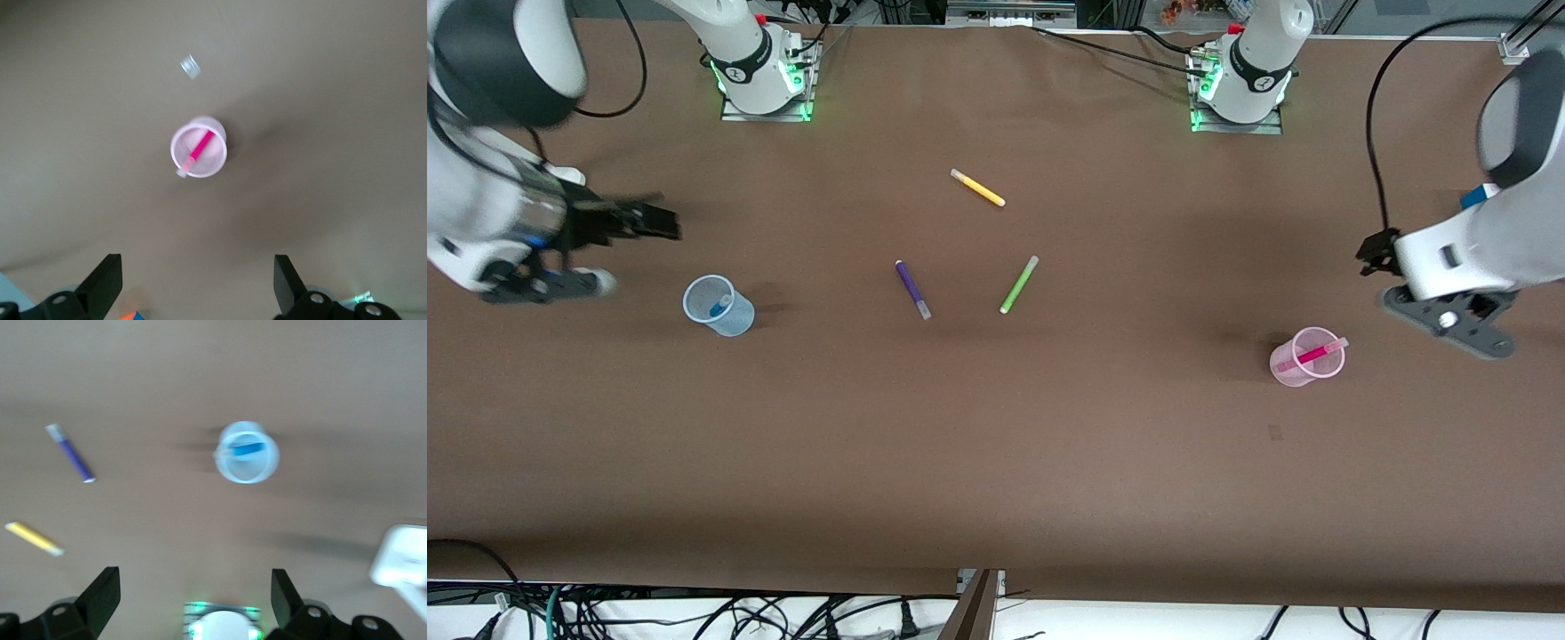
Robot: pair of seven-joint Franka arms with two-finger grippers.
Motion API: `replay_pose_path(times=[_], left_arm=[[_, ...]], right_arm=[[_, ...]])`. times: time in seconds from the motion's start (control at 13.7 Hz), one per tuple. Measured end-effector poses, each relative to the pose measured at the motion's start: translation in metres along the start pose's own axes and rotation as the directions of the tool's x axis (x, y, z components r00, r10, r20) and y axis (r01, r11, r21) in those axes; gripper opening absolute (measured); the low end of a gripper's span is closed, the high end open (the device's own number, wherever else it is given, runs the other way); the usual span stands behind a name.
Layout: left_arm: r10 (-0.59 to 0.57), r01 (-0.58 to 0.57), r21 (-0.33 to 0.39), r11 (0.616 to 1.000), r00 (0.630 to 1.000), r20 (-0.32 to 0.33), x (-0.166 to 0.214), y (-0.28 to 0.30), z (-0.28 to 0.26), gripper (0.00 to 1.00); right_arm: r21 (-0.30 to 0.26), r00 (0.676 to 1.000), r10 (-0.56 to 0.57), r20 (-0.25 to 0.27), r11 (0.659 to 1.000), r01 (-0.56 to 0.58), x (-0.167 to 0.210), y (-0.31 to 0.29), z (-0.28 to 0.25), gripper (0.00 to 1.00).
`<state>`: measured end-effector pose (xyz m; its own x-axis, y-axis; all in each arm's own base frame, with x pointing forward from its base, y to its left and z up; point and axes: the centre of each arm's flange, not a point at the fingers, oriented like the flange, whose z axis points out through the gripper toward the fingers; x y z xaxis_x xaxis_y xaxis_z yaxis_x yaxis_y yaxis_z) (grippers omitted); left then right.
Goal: Place pink and blue markers in matching cups
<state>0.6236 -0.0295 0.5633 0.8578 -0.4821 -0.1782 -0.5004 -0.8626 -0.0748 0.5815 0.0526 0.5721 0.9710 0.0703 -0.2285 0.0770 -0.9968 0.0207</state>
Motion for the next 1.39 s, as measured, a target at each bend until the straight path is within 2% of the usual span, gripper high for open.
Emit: replay_pose_path(times=[0.07, 0.22, 0.37, 0.51, 0.73, 0.95, 1.24, 1.39], left_arm=[[-0.009, 0.009, 0.011, 1.000, 1.000, -0.027, -0.003, 0.000, -0.015, 1.00], [-0.026, 0.027, 0.013, 1.000, 0.999, -0.044, -0.001, 0.002, -0.023, 1.00], [-0.031, 0.031, -0.004, 1.000, 0.999, -0.042, 0.002, 0.002, -0.018, 1.00], [-0.034, 0.034, -0.008, 0.999, 0.999, -0.038, 0.003, 0.000, -0.014, 1.00], [-0.042, 0.042, -0.015, 0.999, 0.998, -0.042, 0.003, 0.001, -0.015, 1.00], [-0.049, 0.044, -0.071, 0.996, 0.997, -0.066, 0.006, 0.006, -0.015, 1.00], [-0.138, 0.132, -0.091, 0.987, 0.988, -0.063, 0.002, 0.001, -0.014, 1.00], [-0.169, 0.160, -0.095, 0.982, 0.982, -0.089, -0.005, 0.007, -0.011, 1.00]], right_arm=[[-0.019, 0.999, 0.011, -0.037, 1.000, -0.012, -0.016, 0.011, -0.020, 1.00], [-0.015, 0.996, 0.039, -0.085, 0.999, -0.040, -0.047, 0.030, -0.048, 1.00], [0.002, 0.992, 0.073, -0.101, 0.997, -0.074, -0.069, 0.051, -0.057, 1.00], [0.012, 0.992, 0.101, -0.073, 0.995, -0.100, -0.081, 0.060, -0.054, 1.00], [0.011, 0.992, 0.119, -0.046, 0.993, -0.118, -0.078, 0.057, -0.046, 1.00], [0.009, 0.992, 0.119, -0.044, 0.993, -0.118, -0.074, 0.057, -0.045, 1.00], [0.009, 0.992, 0.119, -0.047, 0.993, -0.118, -0.074, 0.057, -0.046, 1.00], [0.009, 0.992, 0.119, -0.047, 0.993, -0.118, -0.074, 0.057, -0.046, 1.00]])
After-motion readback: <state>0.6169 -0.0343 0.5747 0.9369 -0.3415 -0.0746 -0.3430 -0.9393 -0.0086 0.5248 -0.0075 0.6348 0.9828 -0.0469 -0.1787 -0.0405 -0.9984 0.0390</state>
